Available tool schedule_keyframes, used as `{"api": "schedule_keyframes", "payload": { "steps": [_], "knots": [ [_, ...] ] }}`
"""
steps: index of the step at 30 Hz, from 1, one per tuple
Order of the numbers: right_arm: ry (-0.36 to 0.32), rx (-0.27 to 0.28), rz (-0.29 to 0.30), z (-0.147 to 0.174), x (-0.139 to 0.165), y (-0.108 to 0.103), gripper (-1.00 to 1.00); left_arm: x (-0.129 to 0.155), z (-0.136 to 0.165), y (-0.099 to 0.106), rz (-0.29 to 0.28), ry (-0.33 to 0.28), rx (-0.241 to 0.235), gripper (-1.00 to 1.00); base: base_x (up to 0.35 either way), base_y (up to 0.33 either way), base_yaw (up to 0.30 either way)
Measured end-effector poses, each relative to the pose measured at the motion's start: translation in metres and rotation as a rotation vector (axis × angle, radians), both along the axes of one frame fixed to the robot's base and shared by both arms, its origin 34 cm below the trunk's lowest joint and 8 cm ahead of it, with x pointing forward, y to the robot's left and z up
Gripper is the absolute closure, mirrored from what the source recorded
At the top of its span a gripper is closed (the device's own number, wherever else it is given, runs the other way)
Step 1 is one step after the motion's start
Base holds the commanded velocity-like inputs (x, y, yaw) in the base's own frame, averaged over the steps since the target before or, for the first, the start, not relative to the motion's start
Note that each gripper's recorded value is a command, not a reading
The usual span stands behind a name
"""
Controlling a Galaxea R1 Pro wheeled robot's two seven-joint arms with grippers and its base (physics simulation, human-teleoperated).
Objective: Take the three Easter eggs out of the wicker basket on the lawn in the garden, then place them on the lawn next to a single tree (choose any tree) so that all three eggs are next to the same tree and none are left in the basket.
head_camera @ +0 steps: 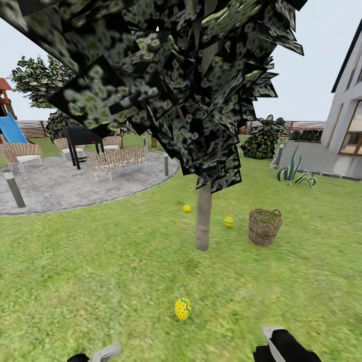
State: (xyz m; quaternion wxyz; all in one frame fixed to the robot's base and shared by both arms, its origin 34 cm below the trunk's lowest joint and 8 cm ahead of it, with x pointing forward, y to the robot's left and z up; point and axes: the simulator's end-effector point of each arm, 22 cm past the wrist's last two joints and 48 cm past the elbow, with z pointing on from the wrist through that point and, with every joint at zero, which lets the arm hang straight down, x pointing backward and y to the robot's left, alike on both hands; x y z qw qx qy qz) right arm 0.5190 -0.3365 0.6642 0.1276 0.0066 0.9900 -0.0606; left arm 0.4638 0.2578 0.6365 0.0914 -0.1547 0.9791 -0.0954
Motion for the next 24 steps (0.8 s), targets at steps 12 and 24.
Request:
{"api": "schedule_keyframes", "payload": {
  "steps": [12, 24],
  "knots": [
    [0.057, -0.001, -0.004, -0.021, -0.054, -0.002, -1.0, -0.048, -0.008, -0.001, 0.006, 0.102, -0.012, -1.0, 0.0, 0.0, 0.0],
    [0.105, 0.002, -0.002, -0.033, -0.108, 0.0, -1.0, -0.107, -0.016, 0.008, 0.012, 0.212, -0.003, -1.0, 0.0, 0.0, 0.0]
  ]
}}
